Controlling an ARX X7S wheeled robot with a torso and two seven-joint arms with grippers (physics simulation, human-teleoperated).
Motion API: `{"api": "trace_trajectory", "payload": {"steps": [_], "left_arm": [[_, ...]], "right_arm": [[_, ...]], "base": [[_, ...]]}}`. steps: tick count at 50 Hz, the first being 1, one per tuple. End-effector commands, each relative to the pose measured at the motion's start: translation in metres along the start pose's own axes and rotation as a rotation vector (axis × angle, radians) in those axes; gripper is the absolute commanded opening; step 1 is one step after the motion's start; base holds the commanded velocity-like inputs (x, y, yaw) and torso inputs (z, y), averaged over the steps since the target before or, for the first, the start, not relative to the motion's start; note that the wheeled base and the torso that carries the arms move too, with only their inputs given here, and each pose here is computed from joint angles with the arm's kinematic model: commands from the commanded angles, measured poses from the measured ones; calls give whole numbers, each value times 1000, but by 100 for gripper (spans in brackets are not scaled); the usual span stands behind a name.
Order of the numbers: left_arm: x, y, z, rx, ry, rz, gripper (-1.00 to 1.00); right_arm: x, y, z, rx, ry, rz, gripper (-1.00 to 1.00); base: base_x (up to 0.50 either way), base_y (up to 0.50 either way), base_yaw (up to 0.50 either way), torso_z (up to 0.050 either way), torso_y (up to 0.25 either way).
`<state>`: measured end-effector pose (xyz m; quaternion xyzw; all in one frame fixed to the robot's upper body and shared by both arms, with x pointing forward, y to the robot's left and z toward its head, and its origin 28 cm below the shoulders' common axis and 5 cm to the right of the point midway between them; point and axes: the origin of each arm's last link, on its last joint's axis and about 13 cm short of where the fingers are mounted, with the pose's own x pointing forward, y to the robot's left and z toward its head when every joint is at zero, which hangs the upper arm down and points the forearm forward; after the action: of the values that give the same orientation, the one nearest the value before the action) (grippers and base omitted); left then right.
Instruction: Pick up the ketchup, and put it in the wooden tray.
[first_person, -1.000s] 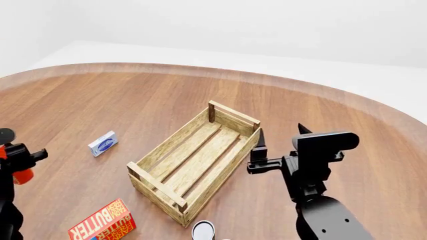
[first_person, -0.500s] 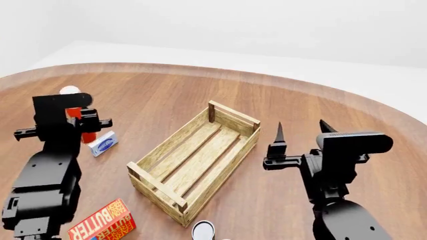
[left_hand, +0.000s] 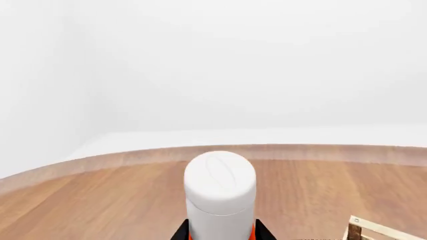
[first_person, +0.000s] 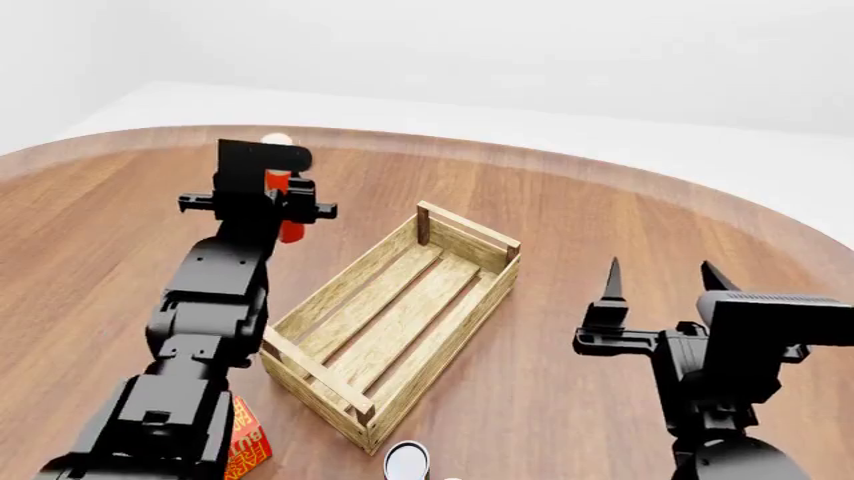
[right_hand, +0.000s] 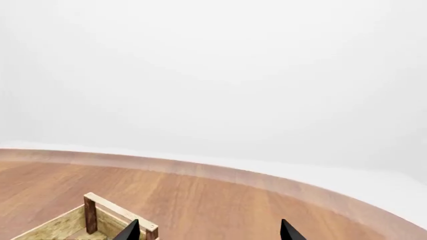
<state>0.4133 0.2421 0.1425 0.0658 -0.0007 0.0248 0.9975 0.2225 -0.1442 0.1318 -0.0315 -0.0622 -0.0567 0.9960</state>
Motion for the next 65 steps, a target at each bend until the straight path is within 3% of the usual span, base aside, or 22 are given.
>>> {"api": "trace_trajectory", "payload": {"steps": [1,26,65], "left_arm": [[9,-34,11,-2,-13,-105,-100],[6,-69,17,-47,-16,-194,-100],[8,-71,27,-120,-2,-183,-100]], "right_arm": [[-10,-12,-2,-5,11,-52,100],[-23,-24,-3,-12,28,-116,100],[-30,-28,-2,-10,29,-138,100]], "base": [[0,0,0,0,0],[0,0,0,0,-37],[0,0,0,0,-88]]}}
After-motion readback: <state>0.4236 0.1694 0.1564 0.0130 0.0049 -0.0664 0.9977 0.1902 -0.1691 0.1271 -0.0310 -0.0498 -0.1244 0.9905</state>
